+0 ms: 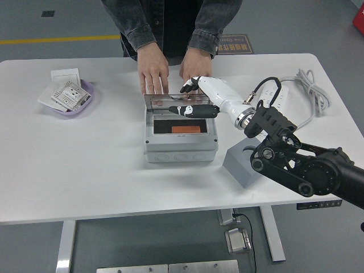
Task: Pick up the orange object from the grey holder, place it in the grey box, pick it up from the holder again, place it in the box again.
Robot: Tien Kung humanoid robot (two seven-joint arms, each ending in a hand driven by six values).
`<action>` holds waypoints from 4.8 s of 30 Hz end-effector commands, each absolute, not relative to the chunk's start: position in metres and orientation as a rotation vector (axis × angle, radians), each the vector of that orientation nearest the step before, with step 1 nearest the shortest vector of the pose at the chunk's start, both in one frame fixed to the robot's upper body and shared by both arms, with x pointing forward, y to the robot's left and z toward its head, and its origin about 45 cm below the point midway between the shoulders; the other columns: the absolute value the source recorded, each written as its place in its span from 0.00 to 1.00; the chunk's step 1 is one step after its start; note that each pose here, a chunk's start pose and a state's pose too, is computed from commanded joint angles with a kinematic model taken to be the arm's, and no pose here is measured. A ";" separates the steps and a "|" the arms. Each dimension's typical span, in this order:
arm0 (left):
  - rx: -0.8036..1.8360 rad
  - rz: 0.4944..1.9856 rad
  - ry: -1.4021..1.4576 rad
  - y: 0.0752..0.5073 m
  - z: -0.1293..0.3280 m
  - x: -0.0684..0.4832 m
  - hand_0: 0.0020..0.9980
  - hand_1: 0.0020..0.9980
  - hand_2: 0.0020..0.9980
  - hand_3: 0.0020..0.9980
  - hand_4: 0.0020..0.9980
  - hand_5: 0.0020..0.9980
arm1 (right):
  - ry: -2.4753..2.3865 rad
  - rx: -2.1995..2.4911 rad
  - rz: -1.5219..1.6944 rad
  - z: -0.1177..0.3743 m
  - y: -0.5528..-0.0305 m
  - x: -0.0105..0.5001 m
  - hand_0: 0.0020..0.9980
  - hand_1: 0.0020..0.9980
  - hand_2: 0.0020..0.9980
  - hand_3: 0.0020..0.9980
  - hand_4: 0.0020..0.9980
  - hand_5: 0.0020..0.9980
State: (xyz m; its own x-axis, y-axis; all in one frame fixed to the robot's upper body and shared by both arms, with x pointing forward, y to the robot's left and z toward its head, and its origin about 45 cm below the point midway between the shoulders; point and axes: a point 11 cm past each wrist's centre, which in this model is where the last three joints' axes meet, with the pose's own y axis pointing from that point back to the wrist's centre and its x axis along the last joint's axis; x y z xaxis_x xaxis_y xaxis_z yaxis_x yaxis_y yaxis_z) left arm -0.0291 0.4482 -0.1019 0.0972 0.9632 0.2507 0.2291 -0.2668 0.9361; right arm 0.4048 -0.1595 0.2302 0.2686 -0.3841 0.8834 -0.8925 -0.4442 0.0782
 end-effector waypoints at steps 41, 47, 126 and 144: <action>1.629 1.216 1.182 0.447 -0.103 -0.028 0.66 0.72 0.61 0.61 0.49 0.05 | -1.083 2.001 1.159 0.215 -0.162 0.364 0.70 0.68 0.66 0.60 0.95 0.78; 1.629 1.213 1.183 0.446 -0.103 -0.028 0.66 0.72 0.61 0.60 0.49 0.05 | -1.123 1.976 1.156 0.220 -0.172 0.368 0.71 0.68 0.66 0.61 0.95 0.79; 1.640 1.372 1.222 0.469 -0.094 -0.057 0.65 0.68 0.59 0.59 0.48 0.07 | -2.565 2.085 0.092 0.246 -0.373 0.329 0.80 0.72 0.72 0.71 1.00 1.00; 1.633 1.382 1.216 0.470 -0.094 -0.053 0.65 0.69 0.60 0.60 0.52 0.10 | -2.555 2.067 0.096 0.243 -0.373 0.330 0.79 0.71 0.72 0.73 1.00 0.88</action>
